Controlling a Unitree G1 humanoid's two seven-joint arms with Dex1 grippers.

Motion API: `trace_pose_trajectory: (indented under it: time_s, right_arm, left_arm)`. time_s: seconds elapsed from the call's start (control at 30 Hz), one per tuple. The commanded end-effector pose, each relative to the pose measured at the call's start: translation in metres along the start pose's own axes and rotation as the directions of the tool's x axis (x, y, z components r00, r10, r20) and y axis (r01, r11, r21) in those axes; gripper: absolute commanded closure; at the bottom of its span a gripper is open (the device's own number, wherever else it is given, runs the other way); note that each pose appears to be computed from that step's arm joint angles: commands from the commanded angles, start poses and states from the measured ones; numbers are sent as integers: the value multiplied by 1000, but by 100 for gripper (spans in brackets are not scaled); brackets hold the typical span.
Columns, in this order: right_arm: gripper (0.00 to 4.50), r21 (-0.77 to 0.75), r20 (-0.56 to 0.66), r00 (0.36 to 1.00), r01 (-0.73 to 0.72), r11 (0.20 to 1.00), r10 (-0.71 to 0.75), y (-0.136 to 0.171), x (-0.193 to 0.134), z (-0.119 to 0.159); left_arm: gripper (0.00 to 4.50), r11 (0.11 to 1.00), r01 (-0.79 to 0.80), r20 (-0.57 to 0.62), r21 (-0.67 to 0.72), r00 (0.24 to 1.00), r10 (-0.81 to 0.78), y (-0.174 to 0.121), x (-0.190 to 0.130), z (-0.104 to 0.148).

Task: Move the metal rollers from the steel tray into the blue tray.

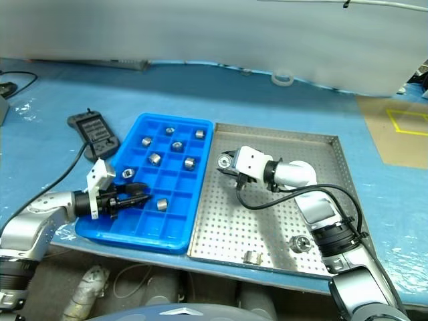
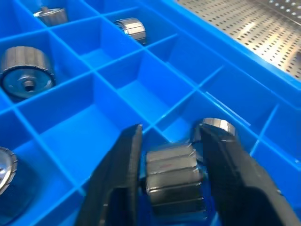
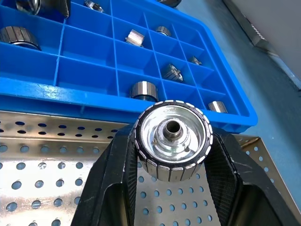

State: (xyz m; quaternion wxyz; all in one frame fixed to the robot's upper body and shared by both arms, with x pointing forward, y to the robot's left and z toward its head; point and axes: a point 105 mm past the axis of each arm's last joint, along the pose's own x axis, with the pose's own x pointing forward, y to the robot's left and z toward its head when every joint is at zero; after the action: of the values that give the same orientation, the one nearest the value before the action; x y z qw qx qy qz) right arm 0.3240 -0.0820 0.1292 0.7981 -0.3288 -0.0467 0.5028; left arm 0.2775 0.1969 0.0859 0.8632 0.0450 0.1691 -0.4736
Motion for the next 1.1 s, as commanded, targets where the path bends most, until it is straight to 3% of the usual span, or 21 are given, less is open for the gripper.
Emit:
trace_pose_trajectory:
  time_s: [0.03, 0.17, 0.37, 0.5, 0.63, 0.73, 0.93, 1.1]
  right_arm:
    - [287, -51, 32, 999, 40, 998, -39, -11, -6, 14]
    - [287, -52, 32, 999, 43, 998, -41, -12, -7, 16]
    - [287, -67, 50, 998, -41, 997, 44, -13, -10, 27]
    - [287, -111, 64, 994, -82, 990, 89, -27, -3, 36]
    - [287, -81, 140, 977, -149, 985, 159, -25, 8, 52]
    - [287, 56, 233, 948, -234, 971, 216, -9, 21, 67]
    - [287, 211, 251, 917, -366, 907, 311, 20, 26, 61]
    - [287, 459, 295, 883, -466, 756, 365, 41, 27, 50]
  left_arm:
    - [139, 999, -5, -47, -38, 999, 3, 1, 3, -15]
    - [139, 1000, -17, -30, -25, 999, 16, 7, 1, -9]
    - [139, 991, -84, 77, 108, 994, 75, 29, -20, 45]
    - [139, 967, -111, 53, 229, 993, 102, 42, -37, 56]
    - [139, 958, -162, 86, 238, 986, 145, 51, -52, 72]
    - [139, 966, -164, 59, 199, 986, 155, 47, -62, 64]
    - [139, 988, -99, 28, 118, 995, 96, 10, -59, 45]
    - [139, 996, -73, 49, 60, 996, 71, -13, -53, 42]
